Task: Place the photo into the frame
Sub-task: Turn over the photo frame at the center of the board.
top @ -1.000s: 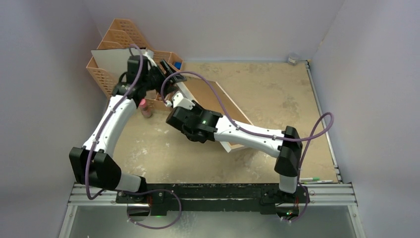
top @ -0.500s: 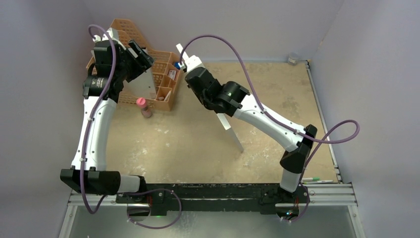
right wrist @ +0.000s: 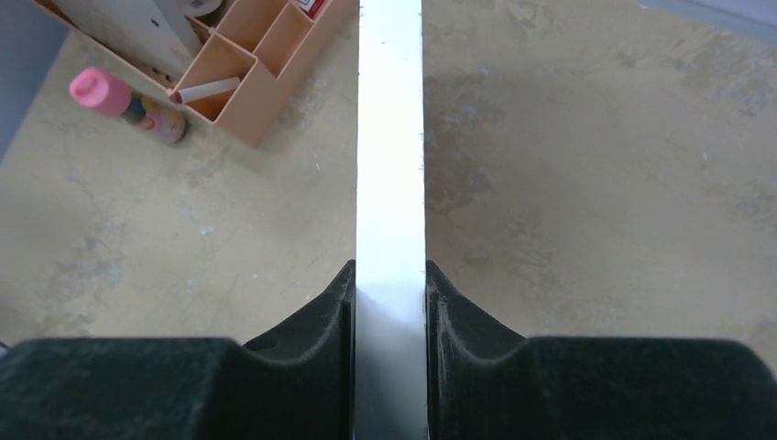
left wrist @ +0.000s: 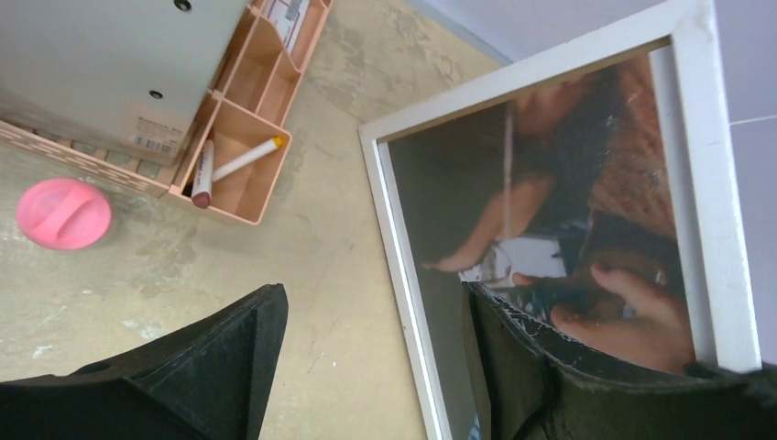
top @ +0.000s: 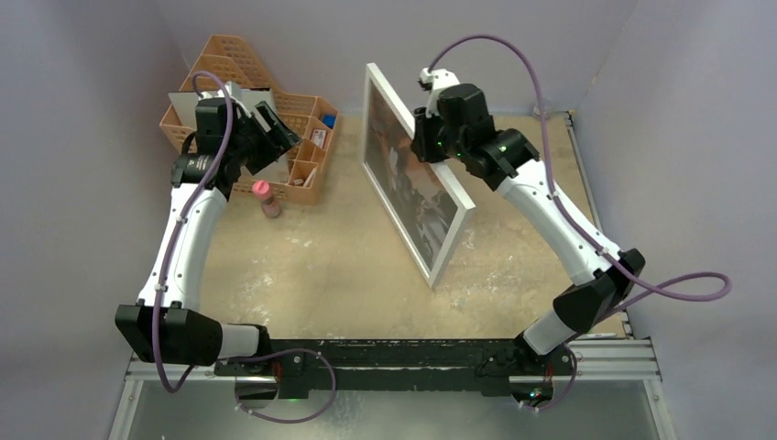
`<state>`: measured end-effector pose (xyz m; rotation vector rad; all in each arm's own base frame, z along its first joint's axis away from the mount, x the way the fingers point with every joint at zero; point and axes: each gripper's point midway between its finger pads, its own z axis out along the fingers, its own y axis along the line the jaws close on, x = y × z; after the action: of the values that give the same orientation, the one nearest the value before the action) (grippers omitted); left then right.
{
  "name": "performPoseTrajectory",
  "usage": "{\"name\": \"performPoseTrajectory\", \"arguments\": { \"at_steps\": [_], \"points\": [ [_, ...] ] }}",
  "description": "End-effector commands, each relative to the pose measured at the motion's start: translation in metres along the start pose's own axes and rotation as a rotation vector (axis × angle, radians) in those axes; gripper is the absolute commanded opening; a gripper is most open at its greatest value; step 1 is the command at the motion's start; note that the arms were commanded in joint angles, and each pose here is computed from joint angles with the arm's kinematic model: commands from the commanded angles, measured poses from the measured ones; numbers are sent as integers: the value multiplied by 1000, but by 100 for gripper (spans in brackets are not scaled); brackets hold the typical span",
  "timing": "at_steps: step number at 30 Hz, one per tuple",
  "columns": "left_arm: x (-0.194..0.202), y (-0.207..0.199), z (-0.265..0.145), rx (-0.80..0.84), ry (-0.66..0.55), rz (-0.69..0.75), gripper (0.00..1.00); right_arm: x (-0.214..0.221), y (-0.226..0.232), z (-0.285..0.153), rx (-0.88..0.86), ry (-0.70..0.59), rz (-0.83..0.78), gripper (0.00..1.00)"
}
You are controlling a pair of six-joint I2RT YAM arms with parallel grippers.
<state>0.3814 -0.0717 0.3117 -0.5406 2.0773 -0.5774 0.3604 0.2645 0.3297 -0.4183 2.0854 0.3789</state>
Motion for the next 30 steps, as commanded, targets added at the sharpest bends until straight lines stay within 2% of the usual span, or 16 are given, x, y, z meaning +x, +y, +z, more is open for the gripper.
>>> {"name": "performPoseTrajectory", "arguments": {
  "at_steps": [1,7,12,16,19,26,30],
  "points": [
    [6,-7,3,72,14,-17,71,-52,-12,-19,-127,-229,159,7],
    [33,6,14,71,89,-38,71,-16,-74,-4,-134,-228,352,8],
    [57,16,24,74,156,-56,71,33,-101,9,-171,-192,452,13],
    [84,28,35,81,234,-75,71,90,-100,24,-241,-90,478,22],
    [106,44,42,53,292,-87,71,126,-99,30,-272,-39,511,26],
    [141,71,50,17,345,-111,70,174,-94,36,-333,6,588,32],
    [161,85,56,11,361,-130,70,198,-89,41,-371,30,616,43]
  ]
}}
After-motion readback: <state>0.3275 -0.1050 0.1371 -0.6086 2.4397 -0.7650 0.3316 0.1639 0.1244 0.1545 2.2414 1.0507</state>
